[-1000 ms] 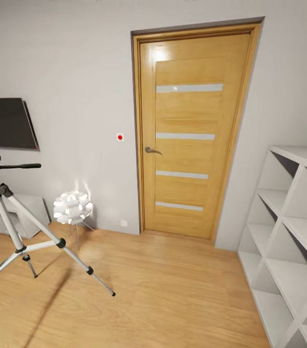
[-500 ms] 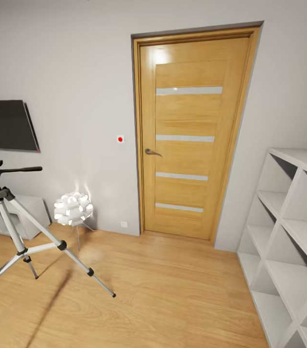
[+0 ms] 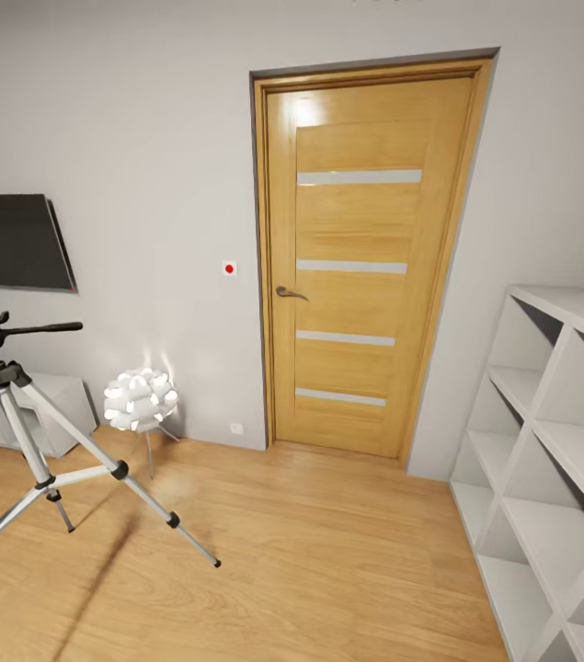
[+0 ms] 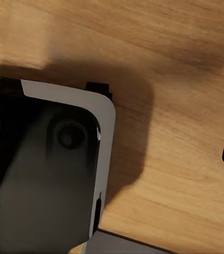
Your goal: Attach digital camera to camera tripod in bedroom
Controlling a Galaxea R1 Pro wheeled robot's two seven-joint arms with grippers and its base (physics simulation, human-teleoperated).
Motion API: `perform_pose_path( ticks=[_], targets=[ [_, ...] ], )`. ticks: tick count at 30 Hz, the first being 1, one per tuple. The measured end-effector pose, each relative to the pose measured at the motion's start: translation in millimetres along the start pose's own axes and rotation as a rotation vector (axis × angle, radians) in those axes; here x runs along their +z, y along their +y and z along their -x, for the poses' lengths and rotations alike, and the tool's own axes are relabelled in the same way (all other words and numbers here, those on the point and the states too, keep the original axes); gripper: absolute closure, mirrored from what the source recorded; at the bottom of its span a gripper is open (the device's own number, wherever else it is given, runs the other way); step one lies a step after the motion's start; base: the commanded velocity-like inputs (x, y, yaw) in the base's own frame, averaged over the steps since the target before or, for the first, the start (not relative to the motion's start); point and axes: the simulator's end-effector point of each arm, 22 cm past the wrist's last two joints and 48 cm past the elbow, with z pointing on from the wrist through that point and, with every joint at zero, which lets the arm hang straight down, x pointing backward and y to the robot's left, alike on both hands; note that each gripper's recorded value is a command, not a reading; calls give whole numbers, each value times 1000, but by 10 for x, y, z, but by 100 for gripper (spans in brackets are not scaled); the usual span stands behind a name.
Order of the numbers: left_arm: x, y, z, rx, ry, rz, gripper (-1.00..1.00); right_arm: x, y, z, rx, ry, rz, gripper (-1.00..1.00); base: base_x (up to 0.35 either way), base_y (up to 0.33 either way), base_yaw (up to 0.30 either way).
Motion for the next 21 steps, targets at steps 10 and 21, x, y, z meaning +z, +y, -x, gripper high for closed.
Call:
perform_pose_path(
  ticks=[10, 21],
  targets=[
    [-114, 50, -32, 1, 4, 3, 100, -119, -11, 0, 1, -2, -9, -100, 0, 0, 0],
    [-235, 76, -38, 2, 5, 4, 100, -245, -12, 32, -1, -22, -11, -100, 0, 0, 0]
  ],
)
